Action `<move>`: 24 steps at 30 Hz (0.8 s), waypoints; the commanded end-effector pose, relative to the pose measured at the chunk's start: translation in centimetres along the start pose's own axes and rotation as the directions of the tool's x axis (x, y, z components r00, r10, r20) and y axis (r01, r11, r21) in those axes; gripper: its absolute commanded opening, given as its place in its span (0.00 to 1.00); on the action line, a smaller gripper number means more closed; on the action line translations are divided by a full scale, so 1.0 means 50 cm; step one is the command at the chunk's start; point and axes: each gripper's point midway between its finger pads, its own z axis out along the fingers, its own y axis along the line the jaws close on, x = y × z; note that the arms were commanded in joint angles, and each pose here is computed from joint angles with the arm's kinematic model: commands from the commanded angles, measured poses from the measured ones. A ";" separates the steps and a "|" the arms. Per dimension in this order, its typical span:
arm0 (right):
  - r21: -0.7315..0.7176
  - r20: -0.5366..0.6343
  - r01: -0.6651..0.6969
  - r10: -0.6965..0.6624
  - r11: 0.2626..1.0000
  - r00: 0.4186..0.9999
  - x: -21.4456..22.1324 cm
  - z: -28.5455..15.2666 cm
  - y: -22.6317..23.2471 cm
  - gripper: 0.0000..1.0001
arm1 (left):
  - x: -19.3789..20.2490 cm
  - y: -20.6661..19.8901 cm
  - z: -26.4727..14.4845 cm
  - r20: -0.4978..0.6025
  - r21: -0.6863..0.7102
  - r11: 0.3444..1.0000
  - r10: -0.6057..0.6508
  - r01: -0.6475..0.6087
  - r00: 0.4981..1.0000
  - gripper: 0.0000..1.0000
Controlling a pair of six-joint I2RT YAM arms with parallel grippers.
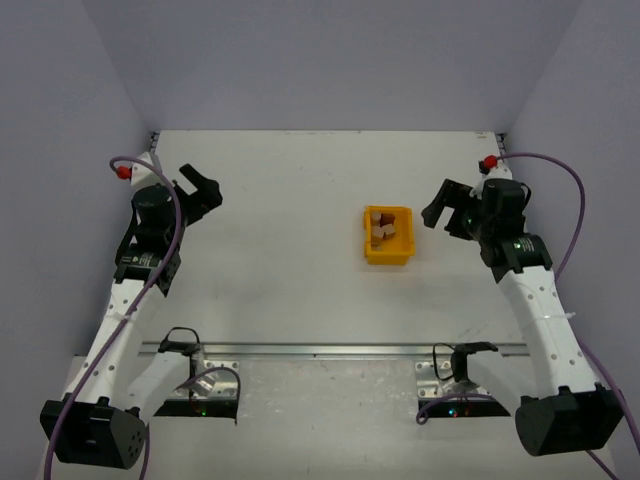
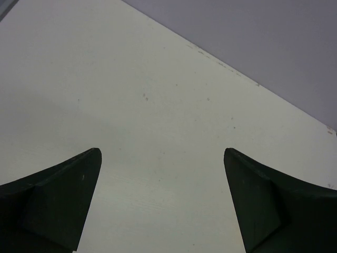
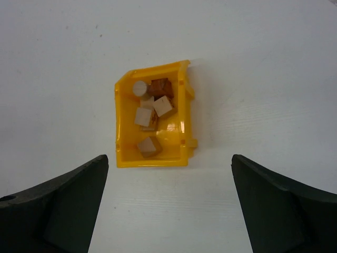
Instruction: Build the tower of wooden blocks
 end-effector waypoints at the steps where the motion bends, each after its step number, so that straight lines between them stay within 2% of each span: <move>1: -0.154 0.068 0.082 -0.072 0.985 0.995 -0.037 -0.028 0.057 0.99 | -0.042 -0.035 -0.009 0.046 0.068 0.997 -0.024 0.021 0.999 1.00; 6: -0.284 -0.030 0.076 -0.088 0.956 0.996 0.010 -0.014 0.094 0.99 | -0.037 -0.045 -0.011 0.038 0.103 0.995 -0.018 0.014 0.999 1.00; 8: -0.324 -0.103 0.062 -0.100 0.944 0.990 0.040 0.004 0.107 0.99 | -0.035 -0.054 -0.013 0.030 0.128 0.992 -0.016 0.012 0.999 1.00; 12: -0.348 -0.172 0.144 -0.214 0.926 0.962 0.096 0.038 0.149 0.99 | -0.030 -0.060 -0.013 0.019 0.147 0.989 -0.013 0.010 1.000 1.00; 14: -0.285 -0.209 0.181 -0.246 0.941 0.947 0.109 0.061 0.147 0.99 | -0.029 -0.062 -0.010 0.015 0.150 0.989 -0.004 0.002 1.000 1.00; 17: -0.163 -0.279 0.177 -0.218 0.971 0.935 0.128 0.096 0.108 0.97 | -0.027 -0.056 -0.006 0.013 0.133 0.991 -0.001 0.000 1.000 1.00; 22: -0.077 -0.388 0.200 -0.214 0.977 0.897 0.174 0.127 0.071 0.88 | -0.021 -0.057 0.003 0.000 0.134 0.991 -0.005 0.005 1.000 1.00; 24: 0.002 -0.381 0.233 -0.215 0.973 0.899 0.165 0.141 0.044 0.88 | -0.018 -0.059 0.006 -0.007 0.137 0.991 -0.004 0.005 1.000 1.00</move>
